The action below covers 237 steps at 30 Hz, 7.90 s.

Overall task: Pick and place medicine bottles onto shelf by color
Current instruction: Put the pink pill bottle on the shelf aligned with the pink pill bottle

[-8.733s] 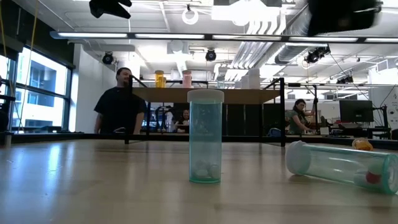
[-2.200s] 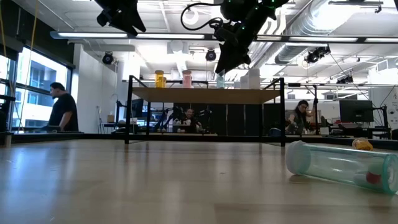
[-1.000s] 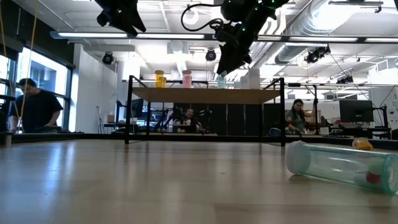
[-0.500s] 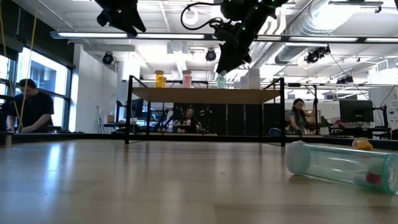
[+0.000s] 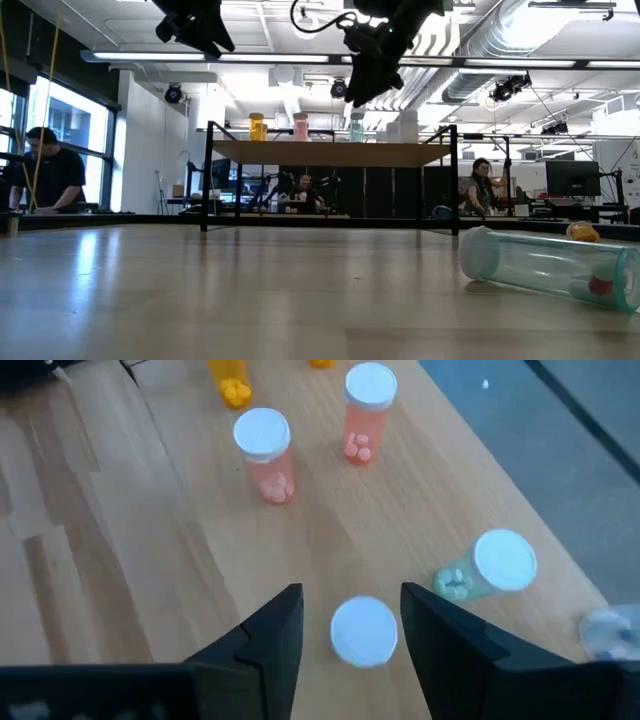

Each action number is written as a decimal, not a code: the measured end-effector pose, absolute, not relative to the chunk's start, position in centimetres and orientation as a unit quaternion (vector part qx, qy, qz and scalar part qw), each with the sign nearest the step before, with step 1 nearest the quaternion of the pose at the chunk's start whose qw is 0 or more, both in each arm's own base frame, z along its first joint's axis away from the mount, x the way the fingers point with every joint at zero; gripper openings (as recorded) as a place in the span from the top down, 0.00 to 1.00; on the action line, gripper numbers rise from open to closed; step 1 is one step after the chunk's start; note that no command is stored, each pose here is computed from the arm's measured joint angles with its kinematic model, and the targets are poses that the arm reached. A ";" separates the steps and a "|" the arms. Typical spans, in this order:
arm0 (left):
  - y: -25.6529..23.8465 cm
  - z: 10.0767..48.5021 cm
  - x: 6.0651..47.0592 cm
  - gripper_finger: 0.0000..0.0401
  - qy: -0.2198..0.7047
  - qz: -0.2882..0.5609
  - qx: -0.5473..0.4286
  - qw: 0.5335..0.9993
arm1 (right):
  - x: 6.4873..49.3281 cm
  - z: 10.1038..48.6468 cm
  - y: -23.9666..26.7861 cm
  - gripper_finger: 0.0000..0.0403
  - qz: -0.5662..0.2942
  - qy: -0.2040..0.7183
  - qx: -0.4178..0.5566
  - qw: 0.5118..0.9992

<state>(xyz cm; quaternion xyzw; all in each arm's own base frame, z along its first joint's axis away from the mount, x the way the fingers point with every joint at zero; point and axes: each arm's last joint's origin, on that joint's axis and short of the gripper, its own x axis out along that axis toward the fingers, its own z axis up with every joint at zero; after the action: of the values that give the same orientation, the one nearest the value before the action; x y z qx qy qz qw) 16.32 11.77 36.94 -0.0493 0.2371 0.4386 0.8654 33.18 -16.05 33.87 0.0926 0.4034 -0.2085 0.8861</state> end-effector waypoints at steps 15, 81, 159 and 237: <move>11.6 37.4 16.2 0.43 0.227 0.428 -0.026 0.874 | 32.9 37.2 -12.1 0.60 -0.135 0.409 0.116 0.895; 10.0 38.4 15.5 0.43 0.181 0.273 -0.081 0.941 | 19.7 23.6 22.5 0.60 -0.406 0.503 0.542 0.536; 10.0 38.4 15.5 0.43 0.176 0.277 -0.098 0.939 | 19.0 13.0 24.5 0.60 -0.563 0.593 0.410 0.405; 8.5 38.3 18.8 0.43 0.152 -0.013 -0.147 0.977 | 33.6 34.3 1.3 0.80 -0.037 0.033 0.254 0.966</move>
<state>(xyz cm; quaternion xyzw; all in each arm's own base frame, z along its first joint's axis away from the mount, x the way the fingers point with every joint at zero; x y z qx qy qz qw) 18.83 8.52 38.30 -0.1475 0.1523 -0.0126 0.9772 33.64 1.28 34.31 0.2539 0.0325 -0.0371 0.9660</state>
